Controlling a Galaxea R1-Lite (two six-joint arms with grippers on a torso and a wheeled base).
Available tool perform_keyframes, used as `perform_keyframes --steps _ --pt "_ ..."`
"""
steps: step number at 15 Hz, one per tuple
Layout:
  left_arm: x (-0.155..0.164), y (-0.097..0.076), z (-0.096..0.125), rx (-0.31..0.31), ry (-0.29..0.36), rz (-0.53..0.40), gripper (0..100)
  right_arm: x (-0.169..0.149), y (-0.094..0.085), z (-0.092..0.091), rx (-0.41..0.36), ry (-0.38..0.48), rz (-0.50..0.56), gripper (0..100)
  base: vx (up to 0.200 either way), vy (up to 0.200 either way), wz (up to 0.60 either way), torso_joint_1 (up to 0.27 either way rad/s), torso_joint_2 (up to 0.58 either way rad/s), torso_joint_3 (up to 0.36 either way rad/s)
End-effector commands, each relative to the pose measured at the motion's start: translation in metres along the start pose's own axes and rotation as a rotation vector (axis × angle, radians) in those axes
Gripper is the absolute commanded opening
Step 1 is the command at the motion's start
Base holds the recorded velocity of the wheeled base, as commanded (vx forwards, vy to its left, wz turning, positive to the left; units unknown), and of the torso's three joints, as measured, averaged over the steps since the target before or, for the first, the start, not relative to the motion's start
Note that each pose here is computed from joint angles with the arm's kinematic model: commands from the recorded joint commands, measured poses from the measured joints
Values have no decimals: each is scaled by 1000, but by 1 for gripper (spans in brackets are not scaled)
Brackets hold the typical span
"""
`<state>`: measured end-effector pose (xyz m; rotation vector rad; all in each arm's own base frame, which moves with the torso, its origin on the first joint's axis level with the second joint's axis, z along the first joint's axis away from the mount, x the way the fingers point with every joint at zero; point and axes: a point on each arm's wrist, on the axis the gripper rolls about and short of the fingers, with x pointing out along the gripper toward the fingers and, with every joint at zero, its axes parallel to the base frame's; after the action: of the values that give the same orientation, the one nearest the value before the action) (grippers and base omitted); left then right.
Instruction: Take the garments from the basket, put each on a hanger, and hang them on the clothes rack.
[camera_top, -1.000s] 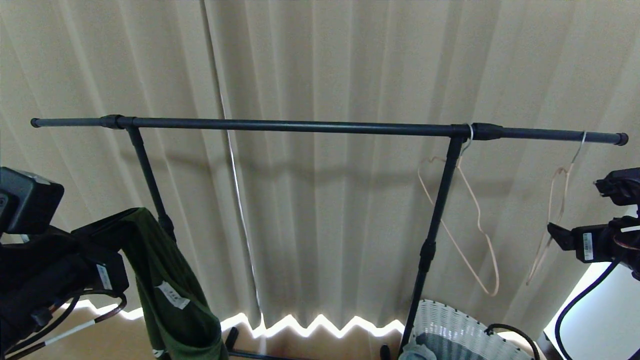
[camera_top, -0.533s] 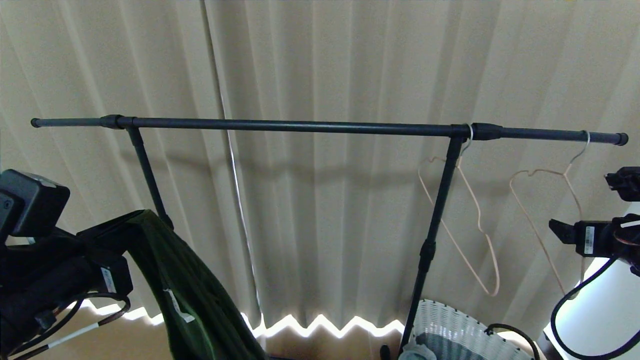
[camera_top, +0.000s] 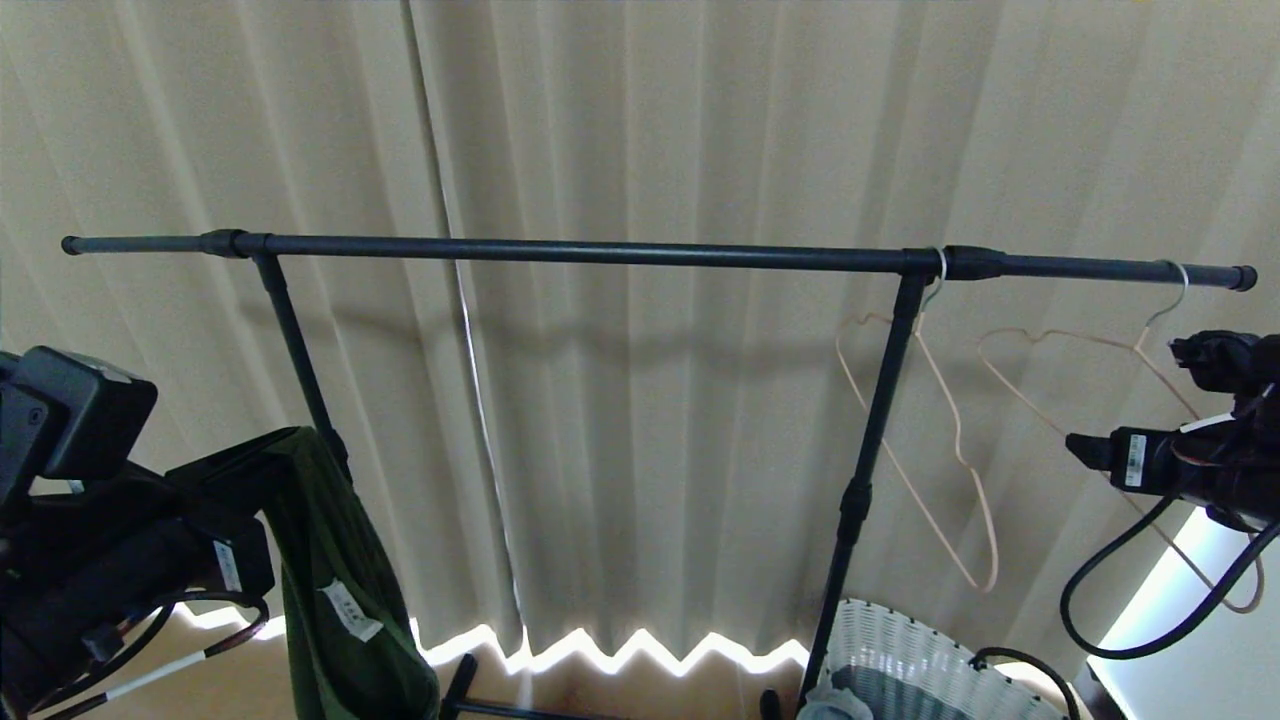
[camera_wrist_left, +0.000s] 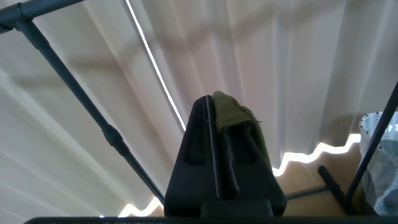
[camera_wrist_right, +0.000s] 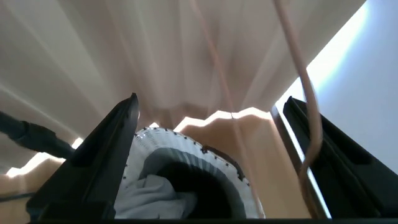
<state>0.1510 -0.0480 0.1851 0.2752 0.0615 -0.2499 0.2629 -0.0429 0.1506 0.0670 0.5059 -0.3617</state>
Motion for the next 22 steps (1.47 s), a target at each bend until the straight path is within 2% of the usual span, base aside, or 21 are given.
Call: perform_keyframes --steps 1,14,16,20,21,22 --pt "1 0 -1 0 5 -1 0 0 2 1 -6 16 6 100 0 0 0 0 0 0" --pt "3 -1 -2 1 14 -2 0 -10 6 6 -16 -19 11 100 0 0 0 0 0 0" --pt "3 -1 -2 1 16 -3 0 -6 3 4 -34 -8 -1 100 0 0 0 0 0 0" --pt "3 -1 -2 1 14 -2 0 -1 -4 5 -21 -2 -28 100 0 0 0 0 0 0" --pt "3 -1 -2 1 16 -3 0 -2 -4 4 -21 1 -28 0 0 0 0 0 0 0" --pt "3 -1 -2 1 16 -3 0 -2 -4 4 -21 -1 -28 0 0 0 0 0 0 0"
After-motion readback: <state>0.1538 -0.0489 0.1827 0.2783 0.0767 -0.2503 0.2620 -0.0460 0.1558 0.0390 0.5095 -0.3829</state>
